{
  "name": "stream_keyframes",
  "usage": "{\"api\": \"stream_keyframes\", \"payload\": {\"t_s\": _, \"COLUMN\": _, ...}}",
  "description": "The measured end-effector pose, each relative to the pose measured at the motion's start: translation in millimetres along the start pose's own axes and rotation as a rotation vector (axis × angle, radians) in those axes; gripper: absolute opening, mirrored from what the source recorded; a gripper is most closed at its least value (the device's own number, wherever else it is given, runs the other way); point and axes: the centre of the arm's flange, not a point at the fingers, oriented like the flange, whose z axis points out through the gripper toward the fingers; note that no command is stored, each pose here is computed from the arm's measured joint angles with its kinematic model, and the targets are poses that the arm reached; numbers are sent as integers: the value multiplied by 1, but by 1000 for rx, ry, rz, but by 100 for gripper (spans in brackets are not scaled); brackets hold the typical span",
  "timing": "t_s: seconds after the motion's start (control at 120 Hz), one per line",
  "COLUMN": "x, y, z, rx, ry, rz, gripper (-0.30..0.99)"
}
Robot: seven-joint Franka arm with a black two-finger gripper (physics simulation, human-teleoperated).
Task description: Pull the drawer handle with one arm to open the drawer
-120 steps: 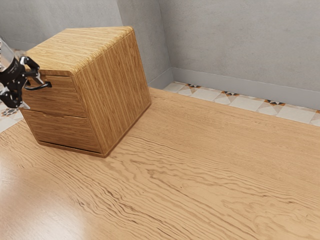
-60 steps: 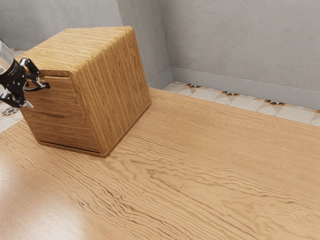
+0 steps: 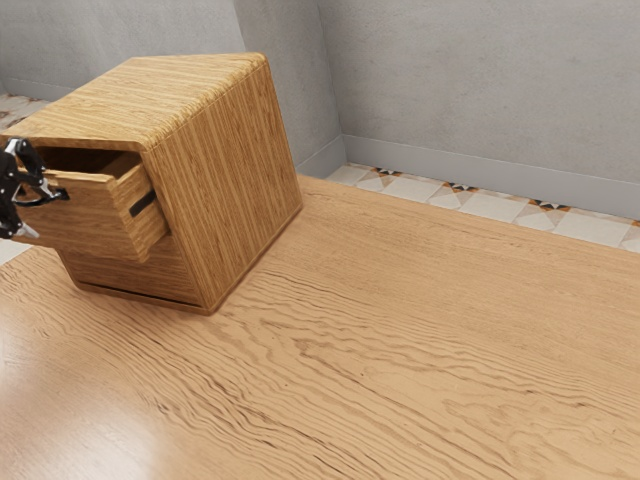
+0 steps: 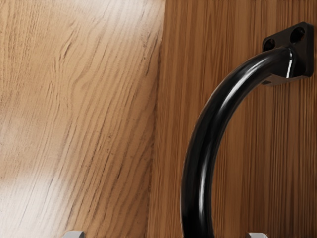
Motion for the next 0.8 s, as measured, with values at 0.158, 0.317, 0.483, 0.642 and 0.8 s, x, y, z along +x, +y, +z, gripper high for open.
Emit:
{"api": "stream_keyframes", "payload": {"t_s": 0.158, "x": 2, "y": -20, "z": -9, "rx": -6, "ry": 3, "rz": -15, "gripper": 36}}
{"api": "stream_keyframes", "payload": {"t_s": 0.317, "x": 9, "y": -40, "z": -17, "rx": -11, "ry": 10, "rz": -37, "gripper": 36}}
{"api": "stream_keyframes", "payload": {"t_s": 0.483, "x": 13, "y": -65, "z": -26, "rx": -23, "ry": 21, "rz": -63, "gripper": 35}}
{"api": "stream_keyframes", "payload": {"t_s": 0.642, "x": 16, "y": -83, "z": -34, "rx": -37, "ry": 31, "rz": -82, "gripper": 35}}
{"api": "stream_keyframes", "payload": {"t_s": 0.8, "x": 18, "y": -100, "z": -40, "rx": -46, "ry": 41, "rz": -102, "gripper": 35}}
